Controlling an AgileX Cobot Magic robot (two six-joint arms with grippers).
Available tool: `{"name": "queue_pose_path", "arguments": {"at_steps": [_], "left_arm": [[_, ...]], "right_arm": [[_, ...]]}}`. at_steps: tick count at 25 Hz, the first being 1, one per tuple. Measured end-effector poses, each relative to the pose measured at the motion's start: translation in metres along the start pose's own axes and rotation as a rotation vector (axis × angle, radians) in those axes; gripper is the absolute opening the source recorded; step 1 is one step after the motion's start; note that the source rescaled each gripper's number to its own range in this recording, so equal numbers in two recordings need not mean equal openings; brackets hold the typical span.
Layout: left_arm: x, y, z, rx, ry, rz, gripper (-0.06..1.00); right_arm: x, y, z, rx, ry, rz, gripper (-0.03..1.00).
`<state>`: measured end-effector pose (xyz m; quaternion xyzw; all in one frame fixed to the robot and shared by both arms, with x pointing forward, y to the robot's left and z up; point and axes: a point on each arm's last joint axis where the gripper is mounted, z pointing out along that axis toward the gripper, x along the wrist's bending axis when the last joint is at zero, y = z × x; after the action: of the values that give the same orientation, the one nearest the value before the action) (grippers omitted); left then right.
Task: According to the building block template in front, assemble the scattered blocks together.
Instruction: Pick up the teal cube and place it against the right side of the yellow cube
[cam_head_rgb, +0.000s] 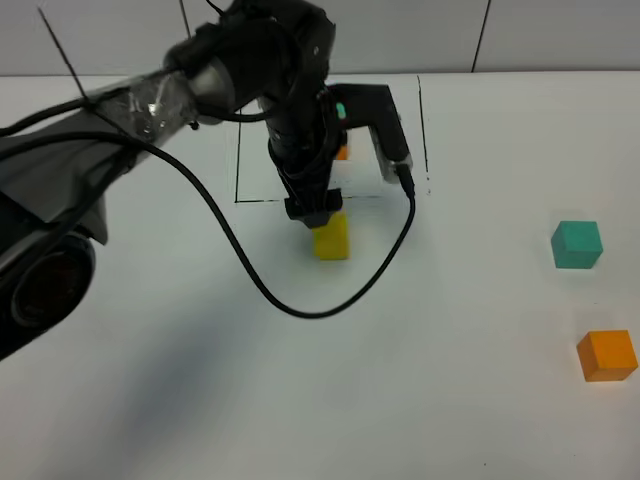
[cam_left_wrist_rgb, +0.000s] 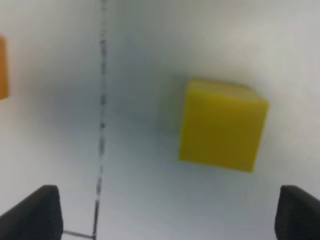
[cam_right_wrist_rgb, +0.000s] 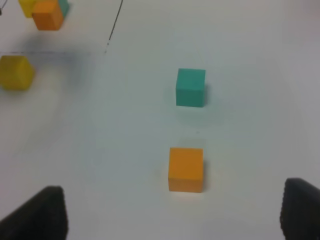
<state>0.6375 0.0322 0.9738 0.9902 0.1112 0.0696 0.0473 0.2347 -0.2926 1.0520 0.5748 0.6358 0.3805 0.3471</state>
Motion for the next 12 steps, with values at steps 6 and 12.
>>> {"name": "queue_pose_path", "arguments": {"at_steps": [6, 12], "left_arm": [[0.038, -0.049, -0.045, -0.070, 0.086, -0.285, 1.00], [0.067, -0.128, -0.073, -0.079, 0.117, -0.659, 1.00]], "right_arm": [[0.000, 0.000, 0.000, 0.000, 0.000, 0.000, 0.73], [0.000, 0.000, 0.000, -0.001, 0.000, 0.000, 0.73]]}}
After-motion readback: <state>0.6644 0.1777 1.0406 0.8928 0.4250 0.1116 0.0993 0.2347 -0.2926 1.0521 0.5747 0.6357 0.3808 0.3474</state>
